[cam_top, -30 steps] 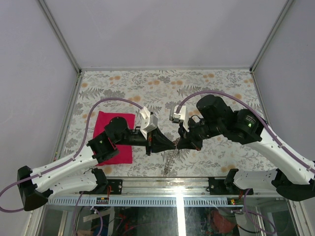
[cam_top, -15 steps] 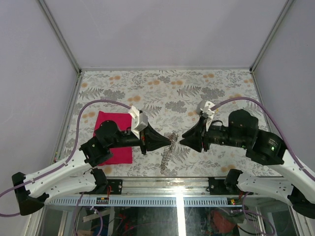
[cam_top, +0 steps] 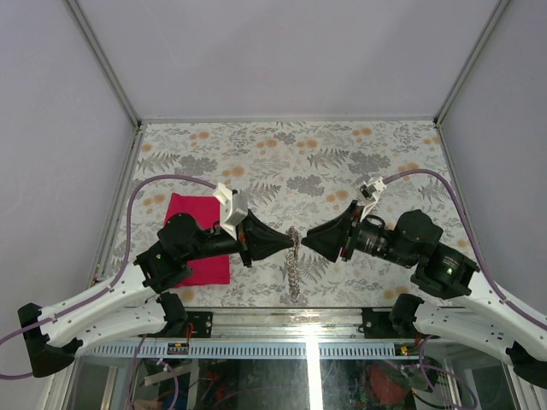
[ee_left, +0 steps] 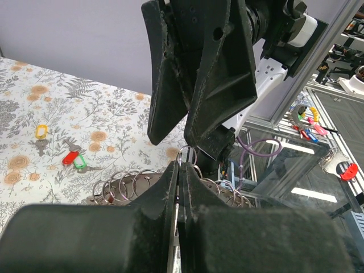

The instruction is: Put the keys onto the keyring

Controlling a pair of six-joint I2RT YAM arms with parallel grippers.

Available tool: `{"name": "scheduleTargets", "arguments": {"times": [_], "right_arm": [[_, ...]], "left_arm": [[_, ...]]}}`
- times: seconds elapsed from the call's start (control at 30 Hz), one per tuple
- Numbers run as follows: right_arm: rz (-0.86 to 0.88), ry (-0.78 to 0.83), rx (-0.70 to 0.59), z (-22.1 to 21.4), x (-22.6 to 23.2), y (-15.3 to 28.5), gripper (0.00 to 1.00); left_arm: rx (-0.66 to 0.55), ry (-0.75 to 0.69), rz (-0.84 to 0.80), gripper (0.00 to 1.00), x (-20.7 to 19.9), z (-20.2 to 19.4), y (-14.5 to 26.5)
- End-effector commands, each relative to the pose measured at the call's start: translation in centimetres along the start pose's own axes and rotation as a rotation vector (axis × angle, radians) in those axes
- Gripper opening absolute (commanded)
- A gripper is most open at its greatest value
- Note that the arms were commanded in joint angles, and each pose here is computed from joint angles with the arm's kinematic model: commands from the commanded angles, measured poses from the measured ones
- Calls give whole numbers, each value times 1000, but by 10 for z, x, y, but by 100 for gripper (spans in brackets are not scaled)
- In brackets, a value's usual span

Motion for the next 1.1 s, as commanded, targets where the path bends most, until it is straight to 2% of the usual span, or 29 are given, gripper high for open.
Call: {"name": "scheduleTargets", "arguments": {"times": [0.0, 0.23, 0.53, 0.63, 0.77, 1.07], "right_arm": [[104, -78, -97, 18, 19, -5, 45], [118, -84, -75, 15, 21, -7, 38], [126, -91, -30, 7, 19, -10, 24], [129, -91, -28, 7, 20, -9, 16], [120, -86, -33, 7, 19, -8, 0], [62, -64, 7, -3, 6, -11, 0]], "left_arm": [[-124, -45, -2, 0, -4, 25, 0], [-121, -47, 1, 0, -3, 25, 0], [-121, -51, 10, 0, -3, 27, 1], [-119, -51, 10, 0, -3, 27, 1], [-120, -51, 14, 0, -3, 27, 2], [-126, -56, 14, 0, -4, 28, 2]]}}
Point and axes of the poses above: each gripper's point midway between its finger pads, its own y axis back along the fingers, its own x axis along the line the jaws close on, z = x × y, the point moved 6 cm from there along y, back along the fingers, and after that the axes turned 3 degrees about -y, right-handed, at the moved point
